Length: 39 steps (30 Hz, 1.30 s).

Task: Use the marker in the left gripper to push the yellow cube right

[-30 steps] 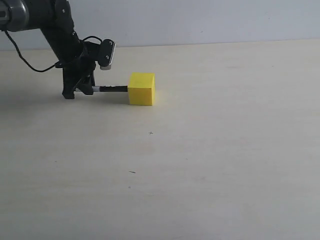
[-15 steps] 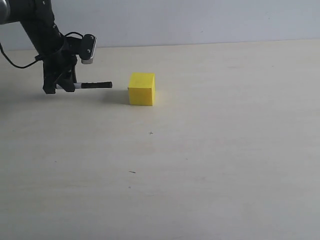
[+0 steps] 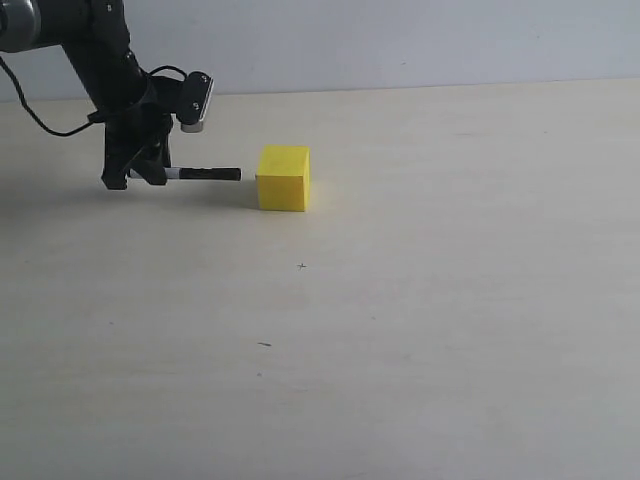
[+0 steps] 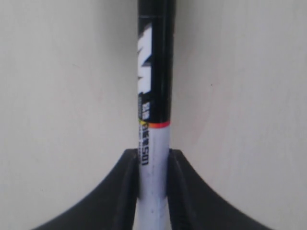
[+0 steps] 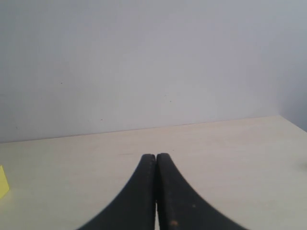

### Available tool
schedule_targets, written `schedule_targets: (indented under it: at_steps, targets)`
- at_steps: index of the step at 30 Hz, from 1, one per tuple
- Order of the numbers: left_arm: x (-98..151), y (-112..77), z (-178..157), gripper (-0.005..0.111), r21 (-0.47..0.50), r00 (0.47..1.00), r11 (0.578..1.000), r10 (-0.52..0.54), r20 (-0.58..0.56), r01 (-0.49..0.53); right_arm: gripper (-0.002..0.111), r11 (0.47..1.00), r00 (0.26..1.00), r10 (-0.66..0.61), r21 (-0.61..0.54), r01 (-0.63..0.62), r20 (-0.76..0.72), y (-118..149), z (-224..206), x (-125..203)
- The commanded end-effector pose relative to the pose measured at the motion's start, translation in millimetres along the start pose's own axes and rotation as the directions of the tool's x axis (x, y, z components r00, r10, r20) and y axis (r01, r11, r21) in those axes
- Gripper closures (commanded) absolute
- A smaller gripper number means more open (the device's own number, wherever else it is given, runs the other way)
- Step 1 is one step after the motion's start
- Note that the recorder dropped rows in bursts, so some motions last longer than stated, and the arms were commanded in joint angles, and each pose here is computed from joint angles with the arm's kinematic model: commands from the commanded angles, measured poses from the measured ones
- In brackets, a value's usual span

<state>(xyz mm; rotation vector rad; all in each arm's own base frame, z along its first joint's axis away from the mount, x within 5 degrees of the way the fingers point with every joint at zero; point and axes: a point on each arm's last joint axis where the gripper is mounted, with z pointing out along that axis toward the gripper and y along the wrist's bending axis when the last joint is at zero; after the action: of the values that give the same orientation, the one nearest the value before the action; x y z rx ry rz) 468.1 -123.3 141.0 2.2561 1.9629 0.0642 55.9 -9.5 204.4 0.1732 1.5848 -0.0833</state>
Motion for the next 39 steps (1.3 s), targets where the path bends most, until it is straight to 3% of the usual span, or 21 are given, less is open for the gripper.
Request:
schedule_targets:
  at_steps: [1, 5, 14, 19, 22, 34, 39]
  targets:
    - [2.6, 3.8, -6.5, 0.107, -0.035, 1.000, 0.999, -0.010, 0.002, 0.010, 0.108, 1.000, 1.000, -0.003, 0.003, 0.003, 0.003, -0.3, -0.3, 1.0]
    - [1.8, 7.3, -6.7, 0.107, -0.073, 0.998, 0.996, -0.055, 0.014, 0.056, 0.108, 1.000, 1.000, -0.003, 0.003, 0.003, 0.003, -0.3, -0.3, 1.0]
    - [9.6, 6.3, -6.0, 0.107, -0.062, 0.997, 0.998, -0.012, -0.074, 0.007, 0.108, 1.000, 1.000, -0.003, 0.003, 0.003, 0.003, -0.3, -0.3, 1.0]
    - [9.9, 0.9, 4.9, 0.107, 0.008, 0.996, 1.000, -0.012, -0.083, 0.012, 0.108, 1.000, 1.000, -0.003, 0.003, 0.003, 0.003, -0.3, -0.3, 1.0]
    - [8.6, 2.4, -0.1, 0.107, 0.017, 0.993, 0.996, -0.083, -0.085, 0.084, 0.108, 1.000, 1.000, -0.003, 0.003, 0.003, 0.003, -0.3, -0.3, 1.0]
    - [-1.3, 6.9, 7.7, 0.107, 0.045, 0.997, 0.998, -0.034, -0.067, 0.037, 0.108, 1.000, 1.000, -0.001, 0.003, 0.001, 0.003, -0.3, -0.3, 1.0]
    - [-26.9, 7.5, 9.0, 0.107, 0.002, 0.999, 1.000, 0.009, -0.042, -0.009, 0.108, 1.000, 1.000, -0.001, 0.003, 0.001, 0.003, -0.3, -0.3, 1.0]
